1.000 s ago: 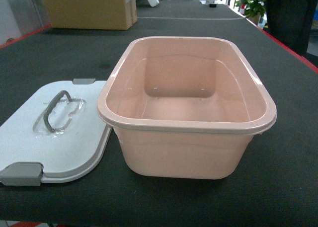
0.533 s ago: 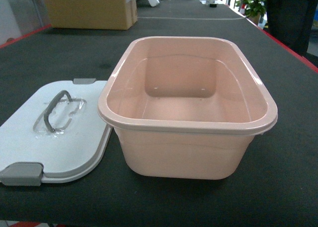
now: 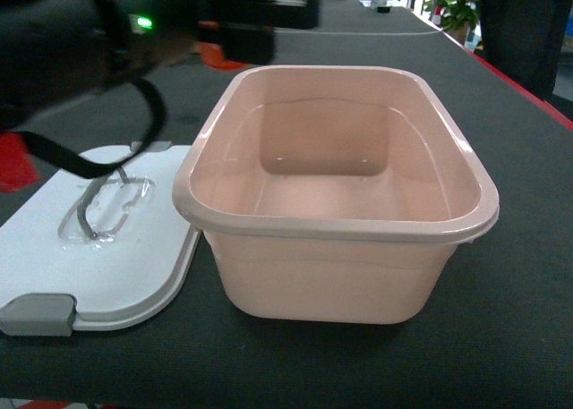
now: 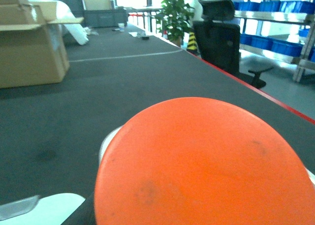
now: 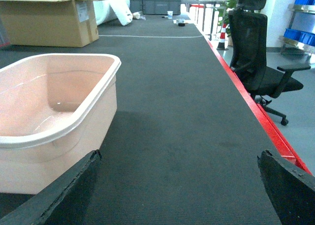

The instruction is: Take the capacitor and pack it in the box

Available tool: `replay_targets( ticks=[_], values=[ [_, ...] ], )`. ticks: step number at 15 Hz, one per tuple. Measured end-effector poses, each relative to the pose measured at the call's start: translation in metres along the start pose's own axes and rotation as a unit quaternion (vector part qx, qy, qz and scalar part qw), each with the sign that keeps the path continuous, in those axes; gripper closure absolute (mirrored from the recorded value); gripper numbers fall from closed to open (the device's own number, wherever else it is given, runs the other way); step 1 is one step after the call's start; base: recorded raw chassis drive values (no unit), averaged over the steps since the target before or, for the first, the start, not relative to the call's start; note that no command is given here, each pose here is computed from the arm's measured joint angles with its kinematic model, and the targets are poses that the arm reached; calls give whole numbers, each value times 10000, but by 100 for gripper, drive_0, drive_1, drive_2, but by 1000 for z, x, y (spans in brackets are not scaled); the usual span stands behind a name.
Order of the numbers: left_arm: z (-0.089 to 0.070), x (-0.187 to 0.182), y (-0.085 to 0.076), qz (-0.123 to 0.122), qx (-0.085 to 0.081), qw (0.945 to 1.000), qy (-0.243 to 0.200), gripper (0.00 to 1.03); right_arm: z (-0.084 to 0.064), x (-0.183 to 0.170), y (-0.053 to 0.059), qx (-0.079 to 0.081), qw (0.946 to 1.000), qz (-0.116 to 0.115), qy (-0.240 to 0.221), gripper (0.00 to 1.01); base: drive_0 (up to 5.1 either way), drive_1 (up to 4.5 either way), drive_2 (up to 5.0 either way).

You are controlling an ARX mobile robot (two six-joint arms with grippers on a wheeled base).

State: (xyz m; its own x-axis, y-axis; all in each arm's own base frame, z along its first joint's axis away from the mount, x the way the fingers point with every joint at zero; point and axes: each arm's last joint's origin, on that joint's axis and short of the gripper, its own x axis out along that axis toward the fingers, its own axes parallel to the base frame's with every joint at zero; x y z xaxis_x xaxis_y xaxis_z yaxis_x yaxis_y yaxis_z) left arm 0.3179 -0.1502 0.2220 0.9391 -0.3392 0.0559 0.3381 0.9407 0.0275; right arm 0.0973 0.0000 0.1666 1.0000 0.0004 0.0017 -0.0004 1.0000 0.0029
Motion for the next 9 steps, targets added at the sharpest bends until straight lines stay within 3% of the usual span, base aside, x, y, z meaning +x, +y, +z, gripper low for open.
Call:
replay_targets(
  ticks=[2, 3, 5, 6, 7, 9],
  values=[
    [-9, 20, -26, -204, -8, 9997, 126, 59, 0, 0, 0, 0, 10000, 0, 0, 3, 0, 0, 0],
    [-12, 24, -31, -178, 3, 9997, 136, 46, 0, 0, 0, -2, 10000, 0, 0, 3, 0, 0, 0],
    [-11, 24, -26, -2, 1, 10000, 81, 21, 0, 0, 0, -2, 10000, 0, 0, 3, 0, 0, 0],
    [-11, 18, -16, 141, 13, 9998, 125, 9, 0, 0, 0, -2, 10000, 0, 0, 3, 0, 0, 0],
    [-10, 8, 0, 320, 29, 9993, 170, 4, 0, 0, 0, -2, 10000, 0, 0, 3, 0, 0, 0],
    [4, -18, 46, 771, 75, 9970, 2, 5, 0, 0, 0, -2, 10000, 0, 0, 3, 0, 0, 0]
  ],
)
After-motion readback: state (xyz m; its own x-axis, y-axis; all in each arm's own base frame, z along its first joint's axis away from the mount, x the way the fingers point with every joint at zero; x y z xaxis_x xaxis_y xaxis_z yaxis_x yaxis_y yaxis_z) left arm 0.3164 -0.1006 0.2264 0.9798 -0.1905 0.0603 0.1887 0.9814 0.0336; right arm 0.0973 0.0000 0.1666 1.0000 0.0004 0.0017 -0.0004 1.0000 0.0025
